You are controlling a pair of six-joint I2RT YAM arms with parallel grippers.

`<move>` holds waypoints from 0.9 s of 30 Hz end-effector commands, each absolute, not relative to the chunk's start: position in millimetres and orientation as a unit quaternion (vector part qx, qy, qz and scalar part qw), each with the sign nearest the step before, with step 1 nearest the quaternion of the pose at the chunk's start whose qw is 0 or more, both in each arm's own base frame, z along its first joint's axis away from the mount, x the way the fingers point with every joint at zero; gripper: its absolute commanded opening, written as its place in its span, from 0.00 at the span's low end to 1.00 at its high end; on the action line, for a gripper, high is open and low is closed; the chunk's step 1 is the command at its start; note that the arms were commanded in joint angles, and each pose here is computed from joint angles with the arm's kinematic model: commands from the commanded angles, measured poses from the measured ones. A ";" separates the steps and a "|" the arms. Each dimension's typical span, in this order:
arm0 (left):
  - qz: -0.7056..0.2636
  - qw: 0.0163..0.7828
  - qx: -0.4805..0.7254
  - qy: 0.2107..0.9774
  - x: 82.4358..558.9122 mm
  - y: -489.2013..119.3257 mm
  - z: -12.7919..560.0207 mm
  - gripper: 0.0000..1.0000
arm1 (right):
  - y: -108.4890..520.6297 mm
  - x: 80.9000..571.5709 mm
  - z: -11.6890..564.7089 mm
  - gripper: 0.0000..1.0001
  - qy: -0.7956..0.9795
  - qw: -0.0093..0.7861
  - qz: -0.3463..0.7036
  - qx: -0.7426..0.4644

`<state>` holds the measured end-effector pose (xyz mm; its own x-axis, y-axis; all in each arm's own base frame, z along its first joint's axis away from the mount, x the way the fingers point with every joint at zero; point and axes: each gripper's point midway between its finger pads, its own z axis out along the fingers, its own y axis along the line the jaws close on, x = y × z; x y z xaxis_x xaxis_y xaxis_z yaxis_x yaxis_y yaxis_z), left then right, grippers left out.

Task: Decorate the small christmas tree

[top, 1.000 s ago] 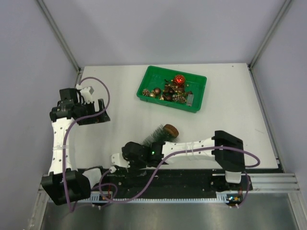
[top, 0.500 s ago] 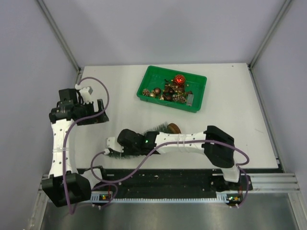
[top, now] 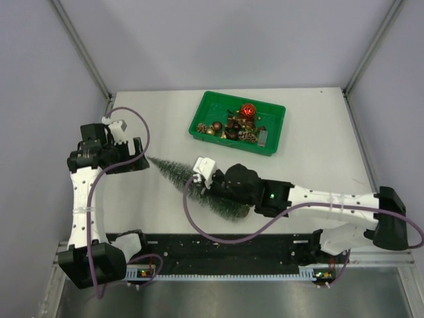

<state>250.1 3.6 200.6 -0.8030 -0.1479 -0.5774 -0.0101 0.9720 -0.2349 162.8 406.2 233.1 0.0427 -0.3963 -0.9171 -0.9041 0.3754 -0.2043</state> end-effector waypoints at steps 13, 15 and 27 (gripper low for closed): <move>-0.151 0.352 -0.038 0.923 256.2 -10.3 220.0 0.99 | 356.4 163.3 285.6 0.00 0.611 0.634 0.343 -0.327; -0.153 0.353 -0.038 0.922 255.8 -11.2 220.1 0.99 | 353.7 166.8 287.3 0.00 0.615 0.638 0.335 -0.319; -0.165 0.354 -0.033 0.920 253.3 -16.1 224.5 0.99 | 362.5 215.5 314.9 0.00 0.631 0.638 0.133 -0.421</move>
